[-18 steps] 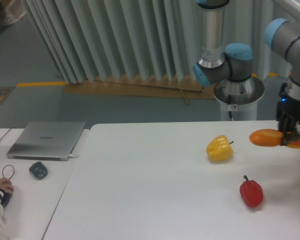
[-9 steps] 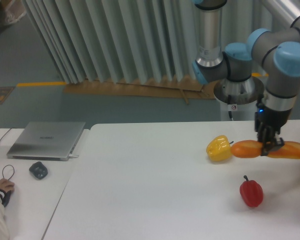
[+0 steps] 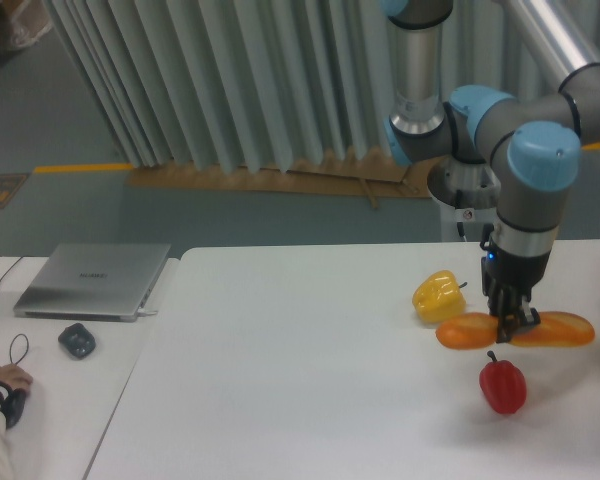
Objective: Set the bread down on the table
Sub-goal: 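Carry the held bread loaf over the table toward the red pepper, then lower the bread loaf onto the table beside the red pepper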
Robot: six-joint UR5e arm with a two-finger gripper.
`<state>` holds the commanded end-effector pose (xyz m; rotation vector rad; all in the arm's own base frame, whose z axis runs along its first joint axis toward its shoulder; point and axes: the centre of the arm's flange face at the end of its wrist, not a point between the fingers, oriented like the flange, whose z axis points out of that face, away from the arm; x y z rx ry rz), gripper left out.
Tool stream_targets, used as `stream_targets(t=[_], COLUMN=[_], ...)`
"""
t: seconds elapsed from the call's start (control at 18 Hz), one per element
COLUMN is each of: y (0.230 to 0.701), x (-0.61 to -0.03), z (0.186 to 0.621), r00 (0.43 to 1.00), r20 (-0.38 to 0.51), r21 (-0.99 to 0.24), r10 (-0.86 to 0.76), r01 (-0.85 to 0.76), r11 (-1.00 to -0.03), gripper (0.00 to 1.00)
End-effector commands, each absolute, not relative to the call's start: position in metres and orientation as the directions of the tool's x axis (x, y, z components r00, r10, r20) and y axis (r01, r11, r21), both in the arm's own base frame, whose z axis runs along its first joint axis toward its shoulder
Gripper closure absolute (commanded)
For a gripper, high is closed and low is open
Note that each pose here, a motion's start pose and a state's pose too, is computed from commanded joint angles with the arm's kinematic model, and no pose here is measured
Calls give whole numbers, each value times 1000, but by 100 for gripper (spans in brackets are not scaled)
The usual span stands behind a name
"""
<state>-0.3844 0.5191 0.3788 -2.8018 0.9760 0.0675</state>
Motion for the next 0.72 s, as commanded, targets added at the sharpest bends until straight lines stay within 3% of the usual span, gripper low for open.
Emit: stream_targets(t=[0.72], y=[526], x=[-452], z=[385], r00=[740], r20=[-259], r21=[24], r10=[-620], r01=[-637], r11=[-770], gripper=[70])
